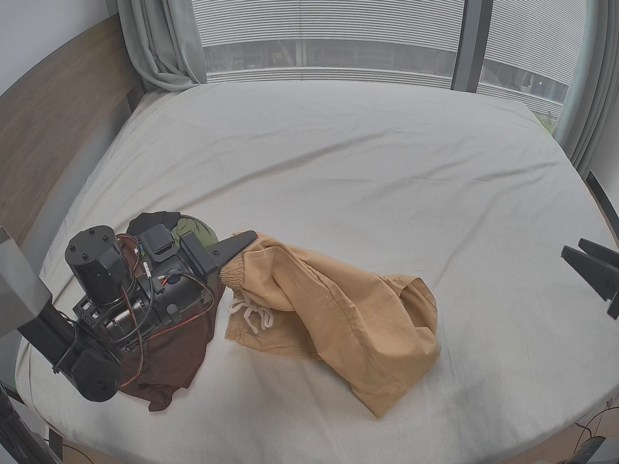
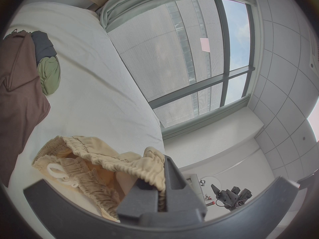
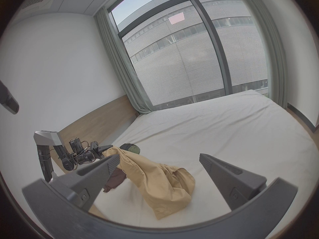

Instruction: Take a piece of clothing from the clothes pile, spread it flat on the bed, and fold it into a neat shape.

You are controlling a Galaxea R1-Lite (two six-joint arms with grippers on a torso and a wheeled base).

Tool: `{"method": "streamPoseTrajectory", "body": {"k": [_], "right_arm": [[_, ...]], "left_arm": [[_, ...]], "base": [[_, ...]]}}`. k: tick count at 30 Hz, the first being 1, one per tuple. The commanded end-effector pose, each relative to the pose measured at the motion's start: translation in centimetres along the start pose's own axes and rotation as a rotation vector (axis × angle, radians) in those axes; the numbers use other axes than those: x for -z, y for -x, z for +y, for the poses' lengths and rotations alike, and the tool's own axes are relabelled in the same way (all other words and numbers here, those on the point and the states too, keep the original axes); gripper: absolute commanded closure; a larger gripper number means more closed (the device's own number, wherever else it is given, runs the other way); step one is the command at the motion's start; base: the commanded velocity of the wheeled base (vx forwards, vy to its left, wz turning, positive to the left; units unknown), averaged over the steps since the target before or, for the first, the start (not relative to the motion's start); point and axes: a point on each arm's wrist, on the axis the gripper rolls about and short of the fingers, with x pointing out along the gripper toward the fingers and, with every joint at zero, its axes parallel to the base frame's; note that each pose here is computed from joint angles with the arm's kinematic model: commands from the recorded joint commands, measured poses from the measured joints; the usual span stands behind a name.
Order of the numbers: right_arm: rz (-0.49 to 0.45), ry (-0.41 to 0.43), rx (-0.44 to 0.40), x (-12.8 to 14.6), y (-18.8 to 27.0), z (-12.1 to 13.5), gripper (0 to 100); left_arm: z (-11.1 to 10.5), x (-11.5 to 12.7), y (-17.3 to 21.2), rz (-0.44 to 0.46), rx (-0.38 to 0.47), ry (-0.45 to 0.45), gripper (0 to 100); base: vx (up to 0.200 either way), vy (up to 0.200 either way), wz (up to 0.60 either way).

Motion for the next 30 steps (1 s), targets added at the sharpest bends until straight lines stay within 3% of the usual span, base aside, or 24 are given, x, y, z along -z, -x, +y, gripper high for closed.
{"method": "streamPoseTrajectory", "body": {"k": [1,9,11,21,30], "right_arm": [[0.133,-0.051,-0.015,2.3,-4.2,-0.9,0],[0.170,-0.070,-0.036,2.9,-5.7,-0.9,0],[0.233,-0.109,-0.030,4.0,-6.7,-1.1,0],[0.369,-0.265,-0.049,8.4,-9.7,-0.9,0],[0.473,-0.287,-0.024,11.2,-10.7,-1.3,0]], "left_arm": [[0.0,0.0,0.0,0.001,0.000,-0.001,100],[-0.2,-0.1,0.1,-0.004,0.008,-0.005,100],[-0.2,-0.1,0.0,-0.002,0.005,-0.004,100],[0.4,-0.4,0.2,-0.012,-0.013,-0.013,100],[0.4,-0.5,0.2,-0.016,-0.014,-0.014,100]], "base": [[0.000,0.000,0.00],[0.000,0.000,0.00],[0.000,0.000,0.00],[0.000,0.000,0.00],[0.000,0.000,0.00]]}}
